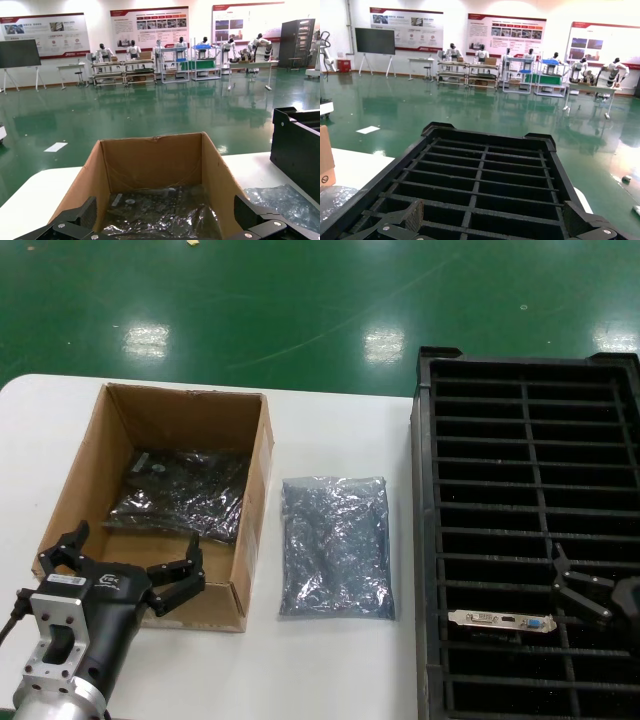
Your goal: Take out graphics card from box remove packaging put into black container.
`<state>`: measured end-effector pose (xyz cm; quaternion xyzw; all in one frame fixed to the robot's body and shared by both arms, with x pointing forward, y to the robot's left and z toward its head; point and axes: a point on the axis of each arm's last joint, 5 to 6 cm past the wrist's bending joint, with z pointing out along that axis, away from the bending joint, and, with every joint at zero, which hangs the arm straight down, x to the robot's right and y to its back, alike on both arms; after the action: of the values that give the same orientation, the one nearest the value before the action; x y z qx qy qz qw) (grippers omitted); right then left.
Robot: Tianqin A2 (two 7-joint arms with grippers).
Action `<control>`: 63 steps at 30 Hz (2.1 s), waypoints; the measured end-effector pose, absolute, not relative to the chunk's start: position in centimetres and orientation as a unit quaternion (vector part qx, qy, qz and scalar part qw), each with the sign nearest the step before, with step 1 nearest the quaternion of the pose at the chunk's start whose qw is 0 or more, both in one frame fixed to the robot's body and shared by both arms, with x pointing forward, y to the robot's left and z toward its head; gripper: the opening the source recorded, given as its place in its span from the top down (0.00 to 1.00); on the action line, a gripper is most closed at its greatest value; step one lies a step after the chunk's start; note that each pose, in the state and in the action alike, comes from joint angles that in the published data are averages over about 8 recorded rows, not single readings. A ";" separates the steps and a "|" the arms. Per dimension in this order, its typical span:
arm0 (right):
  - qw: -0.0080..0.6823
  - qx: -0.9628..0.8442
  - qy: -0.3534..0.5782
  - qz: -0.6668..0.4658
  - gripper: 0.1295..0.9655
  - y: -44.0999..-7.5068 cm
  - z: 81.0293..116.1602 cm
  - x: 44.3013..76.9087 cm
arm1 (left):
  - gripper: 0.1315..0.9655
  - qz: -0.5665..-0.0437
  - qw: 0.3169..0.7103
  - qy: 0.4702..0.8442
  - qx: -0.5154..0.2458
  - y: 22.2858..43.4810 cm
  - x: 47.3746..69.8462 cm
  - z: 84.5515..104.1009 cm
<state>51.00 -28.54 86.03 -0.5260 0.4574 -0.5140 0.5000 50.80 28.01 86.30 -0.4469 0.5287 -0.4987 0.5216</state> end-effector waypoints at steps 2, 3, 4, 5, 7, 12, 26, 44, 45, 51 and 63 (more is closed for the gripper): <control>0.500 -0.526 0.457 -0.514 0.00 -28.5 86.0 51.0 | 0.00 -0.499 0.522 0.529 -0.447 28.0 50.8 86.3; 0.500 -0.526 0.457 -0.514 0.00 -28.5 86.0 51.0 | 0.00 -0.499 0.522 0.529 -0.447 28.0 50.8 86.3; 0.500 -0.526 0.457 -0.514 0.00 -28.5 86.0 51.0 | 0.00 -0.499 0.522 0.529 -0.447 28.0 50.8 86.3; 0.500 -0.526 0.457 -0.514 0.00 -28.5 86.0 51.0 | 0.00 -0.499 0.522 0.529 -0.447 28.0 50.8 86.3; 0.500 -0.526 0.457 -0.514 0.00 -28.5 86.0 51.0 | 0.00 -0.499 0.522 0.529 -0.447 28.0 50.8 86.3; 0.500 -0.526 0.457 -0.514 0.00 -28.5 86.0 51.0 | 0.00 -0.499 0.522 0.529 -0.447 28.0 50.8 86.3; 0.500 -0.526 0.457 -0.514 0.00 -28.5 86.0 51.0 | 0.00 -0.499 0.522 0.529 -0.447 28.0 50.8 86.3; 0.500 -0.526 0.457 -0.514 0.00 -28.5 86.0 51.0 | 0.00 -0.499 0.522 0.529 -0.447 28.0 50.8 86.3; 0.500 -0.526 0.457 -0.514 0.00 -28.5 86.0 51.0 | 0.00 -0.499 0.522 0.529 -0.447 28.0 50.8 86.3; 0.500 -0.526 0.457 -0.514 0.00 -28.5 86.0 51.0 | 0.00 -0.499 0.522 0.529 -0.447 28.0 50.8 86.3; 0.500 -0.526 0.457 -0.514 0.00 -28.5 86.0 51.0 | 0.00 -0.499 0.522 0.529 -0.447 28.0 50.8 86.3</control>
<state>51.00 -28.54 86.03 -0.5260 0.4574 -0.5140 0.5000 50.80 28.01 86.30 -0.4469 0.5287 -0.4987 0.5216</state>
